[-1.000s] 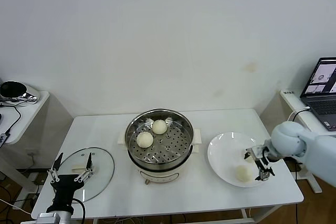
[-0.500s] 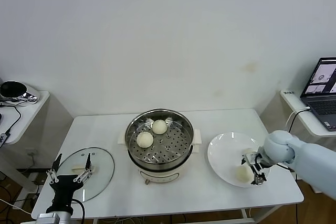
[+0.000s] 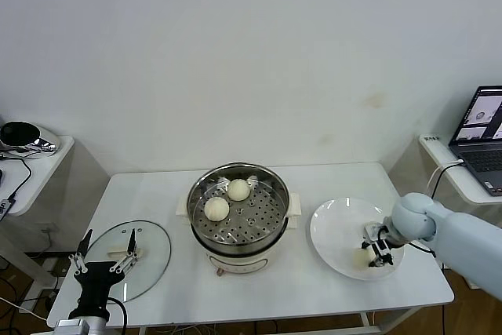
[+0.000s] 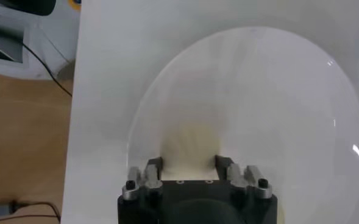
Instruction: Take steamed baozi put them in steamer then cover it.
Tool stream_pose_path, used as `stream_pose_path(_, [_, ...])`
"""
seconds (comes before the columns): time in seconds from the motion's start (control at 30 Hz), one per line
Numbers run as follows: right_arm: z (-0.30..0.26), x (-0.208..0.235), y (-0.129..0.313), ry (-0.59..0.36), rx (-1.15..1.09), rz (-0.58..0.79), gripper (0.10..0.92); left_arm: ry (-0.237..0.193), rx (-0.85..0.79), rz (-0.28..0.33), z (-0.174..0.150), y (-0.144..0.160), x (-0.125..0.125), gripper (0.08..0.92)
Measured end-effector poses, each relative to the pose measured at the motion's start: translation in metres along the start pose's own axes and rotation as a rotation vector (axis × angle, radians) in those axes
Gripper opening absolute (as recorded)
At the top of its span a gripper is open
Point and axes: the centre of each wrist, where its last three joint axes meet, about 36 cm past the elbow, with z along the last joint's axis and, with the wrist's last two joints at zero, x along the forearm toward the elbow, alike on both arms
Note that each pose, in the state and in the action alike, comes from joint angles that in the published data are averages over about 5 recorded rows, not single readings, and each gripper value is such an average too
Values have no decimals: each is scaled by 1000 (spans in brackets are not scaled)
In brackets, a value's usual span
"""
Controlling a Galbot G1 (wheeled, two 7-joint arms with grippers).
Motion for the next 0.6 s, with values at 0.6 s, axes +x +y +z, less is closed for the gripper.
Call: stream_pose_path(0.6, [-45, 166, -90, -129, 76, 233, 475, -19, 2, 13, -5, -1, -4, 823])
